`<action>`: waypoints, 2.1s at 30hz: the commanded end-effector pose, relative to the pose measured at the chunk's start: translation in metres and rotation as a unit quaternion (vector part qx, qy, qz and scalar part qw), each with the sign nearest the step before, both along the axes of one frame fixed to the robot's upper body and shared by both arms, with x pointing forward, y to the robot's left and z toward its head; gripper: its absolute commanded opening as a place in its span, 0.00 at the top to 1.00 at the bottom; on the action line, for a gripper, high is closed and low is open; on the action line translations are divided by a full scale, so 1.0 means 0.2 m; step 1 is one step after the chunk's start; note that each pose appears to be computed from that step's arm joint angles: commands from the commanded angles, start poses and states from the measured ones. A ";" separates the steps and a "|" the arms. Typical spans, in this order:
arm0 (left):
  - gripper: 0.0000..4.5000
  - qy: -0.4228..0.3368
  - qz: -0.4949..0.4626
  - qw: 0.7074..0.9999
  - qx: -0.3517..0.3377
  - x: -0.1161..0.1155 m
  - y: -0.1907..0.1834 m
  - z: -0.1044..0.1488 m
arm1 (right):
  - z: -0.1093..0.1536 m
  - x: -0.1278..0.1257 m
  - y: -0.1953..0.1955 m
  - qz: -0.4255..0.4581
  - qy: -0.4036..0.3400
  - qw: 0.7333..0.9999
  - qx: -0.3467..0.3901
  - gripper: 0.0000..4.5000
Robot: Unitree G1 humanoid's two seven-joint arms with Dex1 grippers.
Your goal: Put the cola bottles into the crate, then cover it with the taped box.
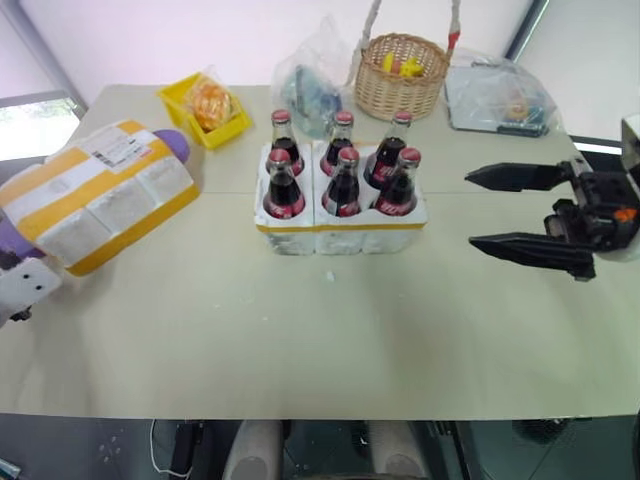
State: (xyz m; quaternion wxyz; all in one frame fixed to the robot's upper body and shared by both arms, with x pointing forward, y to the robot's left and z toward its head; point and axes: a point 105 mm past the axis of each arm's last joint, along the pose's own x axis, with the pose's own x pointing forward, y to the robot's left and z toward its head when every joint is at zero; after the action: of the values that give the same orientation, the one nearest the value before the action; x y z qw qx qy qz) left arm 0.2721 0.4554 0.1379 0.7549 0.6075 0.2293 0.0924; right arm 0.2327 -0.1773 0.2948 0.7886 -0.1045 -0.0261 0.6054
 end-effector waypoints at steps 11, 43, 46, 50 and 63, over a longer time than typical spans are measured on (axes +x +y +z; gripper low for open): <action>0.00 -0.019 -0.003 0.999 0.050 0.20 0.04 0.04 | 0.07 -0.03 0.03 0.008 -0.030 0.999 0.008 0.01; 0.84 -0.196 -0.180 0.961 0.072 0.43 -0.51 1.04 | -0.02 0.07 -0.12 -0.076 -0.001 0.997 0.005 0.00; 0.84 -0.191 -0.230 0.952 0.067 0.46 -0.72 1.11 | -0.04 0.08 -0.12 -0.081 0.002 0.997 0.008 0.00; 0.84 -0.168 -0.296 0.938 0.060 0.49 -0.99 1.12 | -0.04 0.09 -0.13 -0.086 0.003 0.996 0.017 0.00; 0.84 -0.079 -0.393 0.913 0.079 0.46 -1.48 1.01 | -0.07 0.12 -0.13 -0.095 -0.003 0.995 0.043 0.00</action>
State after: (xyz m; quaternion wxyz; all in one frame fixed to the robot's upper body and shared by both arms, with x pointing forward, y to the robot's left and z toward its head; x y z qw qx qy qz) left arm 0.3710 0.1666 0.3321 0.7106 0.6814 -0.0841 -0.1541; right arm 0.2582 -0.2029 0.2743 0.8451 -0.0639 -0.0233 0.5302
